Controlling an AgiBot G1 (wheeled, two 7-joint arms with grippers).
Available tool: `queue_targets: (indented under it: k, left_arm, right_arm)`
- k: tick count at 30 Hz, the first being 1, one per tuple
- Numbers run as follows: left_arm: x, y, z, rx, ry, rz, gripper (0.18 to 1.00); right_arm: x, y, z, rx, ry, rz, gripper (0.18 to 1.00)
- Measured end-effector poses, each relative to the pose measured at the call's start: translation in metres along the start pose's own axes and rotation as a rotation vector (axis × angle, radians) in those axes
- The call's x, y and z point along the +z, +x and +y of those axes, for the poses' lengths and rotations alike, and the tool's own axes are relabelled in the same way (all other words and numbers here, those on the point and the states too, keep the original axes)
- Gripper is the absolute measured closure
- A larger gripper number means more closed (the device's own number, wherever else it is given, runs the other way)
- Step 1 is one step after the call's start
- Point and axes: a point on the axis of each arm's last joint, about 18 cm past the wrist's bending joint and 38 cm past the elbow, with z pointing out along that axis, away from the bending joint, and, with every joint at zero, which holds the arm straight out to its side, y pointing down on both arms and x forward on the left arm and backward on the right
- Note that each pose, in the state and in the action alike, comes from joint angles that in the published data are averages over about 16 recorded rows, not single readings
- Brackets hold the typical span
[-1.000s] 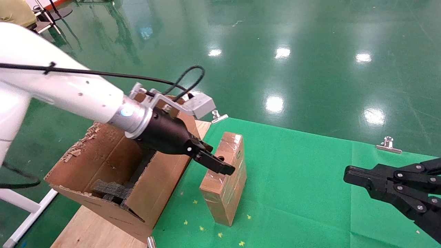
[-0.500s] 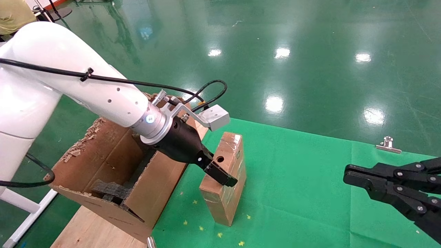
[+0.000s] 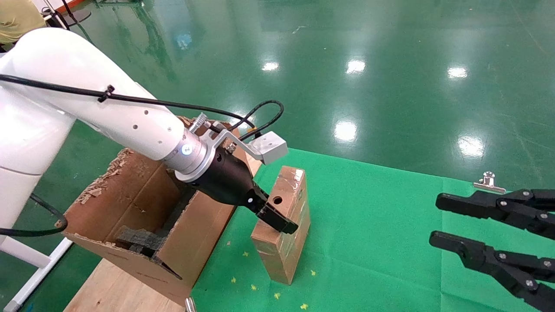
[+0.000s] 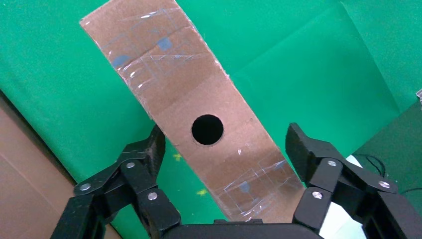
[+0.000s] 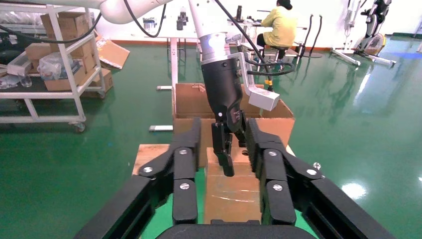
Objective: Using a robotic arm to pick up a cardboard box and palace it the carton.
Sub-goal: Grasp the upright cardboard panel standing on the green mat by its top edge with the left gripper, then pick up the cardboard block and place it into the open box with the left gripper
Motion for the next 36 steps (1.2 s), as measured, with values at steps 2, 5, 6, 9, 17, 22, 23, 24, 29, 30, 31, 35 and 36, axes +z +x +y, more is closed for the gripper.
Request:
queue_targets:
  k: [2, 5, 6, 9, 17, 22, 23, 24, 29, 30, 31, 35, 36]
  left_arm:
    - [0.0, 0.0, 0.0, -0.001, 0.0, 0.001, 0.289]
    - [0.0, 0.0, 0.0, -0.002, 0.001, 0.002, 0.324]
    - [0.0, 0.0, 0.001, -0.002, 0.001, 0.003, 0.344]
    - [0.0, 0.0, 0.001, -0.003, 0.001, 0.004, 0.404]
    - [0.0, 0.0, 0.001, -0.004, 0.002, 0.005, 0.579]
    - [-0.004, 0.0, -0.002, 0.004, 0.014, 0.008, 0.699]
    - [-0.007, 0.0, -0.003, 0.008, 0.021, 0.008, 0.716]
    - [-0.01, 0.0, -0.005, 0.012, 0.029, 0.008, 0.736]
    - [-0.035, -0.005, -0.019, 0.035, 0.098, -0.001, 0.803]
    - [-0.043, -0.007, -0.022, 0.04, 0.118, -0.006, 0.812]
    - [-0.051, -0.009, -0.026, 0.045, 0.141, -0.011, 0.822]
    - [-0.093, -0.021, -0.044, 0.064, 0.245, -0.049, 0.846]
    - [-0.105, -0.025, -0.048, 0.068, 0.273, -0.063, 0.848]
  right_arm:
    - [0.0, 0.0, 0.0, 0.0, 0.0, 0.0, 0.809]
    - [0.0, 0.0, 0.0, 0.0, 0.0, 0.0, 0.745]
    - [0.0, 0.0, 0.0, 0.0, 0.0, 0.0, 0.728]
    - [0.0, 0.0, 0.0, 0.0, 0.0, 0.0, 0.659]
    - [0.0, 0.0, 0.0, 0.0, 0.0, 0.0, 0.462]
    - [0.0, 0.0, 0.0, 0.0, 0.0, 0.0, 0.36]
    - [0.0, 0.0, 0.0, 0.0, 0.0, 0.0, 0.338]
    - [0.0, 0.0, 0.0, 0.0, 0.0, 0.0, 0.325]
    - [0.0, 0.0, 0.0, 0.0, 0.0, 0.0, 0.252]
    - [0.0, 0.0, 0.0, 0.0, 0.0, 0.0, 0.245]
    - [0.0, 0.0, 0.0, 0.0, 0.0, 0.0, 0.237]
    - [0.0, 0.0, 0.0, 0.0, 0.0, 0.0, 0.203]
    - [0.0, 0.0, 0.0, 0.0, 0.0, 0.0, 0.2]
